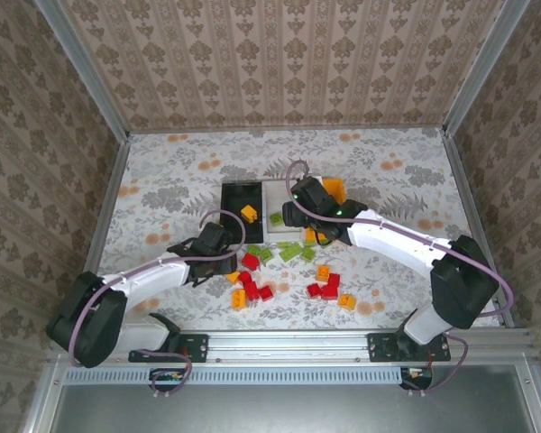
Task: Sort the legos into containers by color
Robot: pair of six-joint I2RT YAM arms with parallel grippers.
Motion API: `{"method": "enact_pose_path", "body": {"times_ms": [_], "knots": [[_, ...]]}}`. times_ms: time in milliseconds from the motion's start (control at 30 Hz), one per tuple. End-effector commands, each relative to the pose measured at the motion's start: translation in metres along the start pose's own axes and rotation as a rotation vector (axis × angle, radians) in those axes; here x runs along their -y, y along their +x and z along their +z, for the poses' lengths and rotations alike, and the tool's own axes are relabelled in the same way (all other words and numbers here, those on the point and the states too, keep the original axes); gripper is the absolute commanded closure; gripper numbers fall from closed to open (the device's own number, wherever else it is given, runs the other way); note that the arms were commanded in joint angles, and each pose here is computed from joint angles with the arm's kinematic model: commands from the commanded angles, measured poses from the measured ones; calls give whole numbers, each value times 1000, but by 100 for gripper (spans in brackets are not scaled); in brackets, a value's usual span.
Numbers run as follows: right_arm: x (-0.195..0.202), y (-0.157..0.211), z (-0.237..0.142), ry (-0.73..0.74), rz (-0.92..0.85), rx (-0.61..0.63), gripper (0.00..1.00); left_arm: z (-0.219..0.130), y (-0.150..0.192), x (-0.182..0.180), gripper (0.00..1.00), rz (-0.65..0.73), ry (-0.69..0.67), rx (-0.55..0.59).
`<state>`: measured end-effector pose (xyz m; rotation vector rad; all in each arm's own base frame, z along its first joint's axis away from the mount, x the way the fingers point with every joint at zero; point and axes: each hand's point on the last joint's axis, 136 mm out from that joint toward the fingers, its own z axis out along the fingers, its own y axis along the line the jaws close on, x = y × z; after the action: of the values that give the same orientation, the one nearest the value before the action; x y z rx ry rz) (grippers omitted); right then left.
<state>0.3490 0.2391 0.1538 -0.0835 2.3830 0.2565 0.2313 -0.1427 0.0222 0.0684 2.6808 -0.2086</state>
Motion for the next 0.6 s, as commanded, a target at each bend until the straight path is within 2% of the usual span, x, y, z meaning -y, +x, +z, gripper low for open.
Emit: {"method": "enact_pose_path", "body": {"times_ms": [0, 100, 200, 300, 400, 500, 567], "knots": [[1, -10, -13, -1, 23, 51, 29, -2, -16, 9, 53, 30, 17, 52], [3, -9, -19, -10, 33, 57, 29, -6, -18, 11, 68, 43, 18, 69], [8, -3, -24, -7, 40, 49, 29, -21, -17, 13, 78, 52, 21, 85], [15, 8, -28, -4, 44, 37, 29, -52, -22, 22, 79, 58, 65, 140], [24, 20, -34, -3, 55, 26, 29, -82, -43, 38, 78, 60, 120, 192], [32, 38, -34, 2, 67, -6, 29, -96, -72, 64, 78, 89, 167, 221], [40, 48, -34, 23, 66, -24, 29, -93, -91, 78, 78, 110, 171, 232]]}}
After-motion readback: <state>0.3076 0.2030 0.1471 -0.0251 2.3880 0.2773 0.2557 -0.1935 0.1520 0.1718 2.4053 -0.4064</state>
